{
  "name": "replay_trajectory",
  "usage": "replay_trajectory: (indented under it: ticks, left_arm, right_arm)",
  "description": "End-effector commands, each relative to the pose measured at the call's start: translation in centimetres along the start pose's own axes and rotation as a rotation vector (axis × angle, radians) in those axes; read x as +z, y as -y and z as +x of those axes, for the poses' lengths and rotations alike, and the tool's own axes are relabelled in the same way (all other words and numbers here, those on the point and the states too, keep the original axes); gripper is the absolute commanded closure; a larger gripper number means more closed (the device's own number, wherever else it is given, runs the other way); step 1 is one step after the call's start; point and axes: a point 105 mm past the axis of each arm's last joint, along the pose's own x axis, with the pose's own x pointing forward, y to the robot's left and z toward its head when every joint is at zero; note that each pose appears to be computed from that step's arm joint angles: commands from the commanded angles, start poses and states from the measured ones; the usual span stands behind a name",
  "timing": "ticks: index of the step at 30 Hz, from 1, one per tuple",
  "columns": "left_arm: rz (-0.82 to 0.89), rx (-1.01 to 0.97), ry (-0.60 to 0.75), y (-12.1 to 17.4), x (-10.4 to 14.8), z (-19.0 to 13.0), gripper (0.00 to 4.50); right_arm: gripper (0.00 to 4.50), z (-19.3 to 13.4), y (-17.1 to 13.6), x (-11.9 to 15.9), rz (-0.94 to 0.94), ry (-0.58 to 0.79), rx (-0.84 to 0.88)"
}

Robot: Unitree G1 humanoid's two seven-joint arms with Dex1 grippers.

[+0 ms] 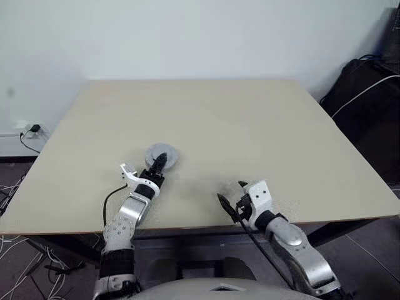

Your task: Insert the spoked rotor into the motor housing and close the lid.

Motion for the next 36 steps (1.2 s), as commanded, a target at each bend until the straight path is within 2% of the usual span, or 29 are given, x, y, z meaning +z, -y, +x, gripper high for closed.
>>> replay_trajectory:
  ticks: [1, 6, 11, 20, 27, 32, 36]
  left_arm:
    - [0.029, -0.055, 0.021, 1.8, 1.0, 1.8, 2.4]
    - [0.084, 0.103, 0.036, -0.2, 1.3, 4.4, 2.4]
    - [0.083, 0.155, 0.02, -0.9, 1.0, 6.0, 2.4]
    - [0.099, 0.216, -0.024, -1.9, 0.4, 6.7, 2.4]
    - [0.124, 0.283, -0.097, -4.2, 0.1, 4.2, 0.08]
    - [0.18, 0.365, -0.184, -6.3, -0.4, 0.1, 0.03]
    - [0.254, 0.397, -0.268, -7.0, -1.1, -3.6, 0.03]
  right_arm:
    - [0.0, 0.0, 0.6, 1.8, -0.037, 0.101, -0.055]
    - [0.0, -0.2, 0.2, 1.8, -0.018, 0.091, -0.075]
    - [0.0, -0.3, 0.0, 1.6, -0.017, 0.057, -0.092]
    - [0.0, -0.5, -0.5, 2.0, -0.003, 0.031, -0.11]
    - [0.0, -0.7, -0.2, 1.3, 0.021, -0.002, -0.122]
    - [0.0, -0.7, 0.2, 1.2, 0.073, -0.034, -0.107]
    - [0.0, -0.9, 0.6, 1.0, 0.114, -0.044, -0.125]
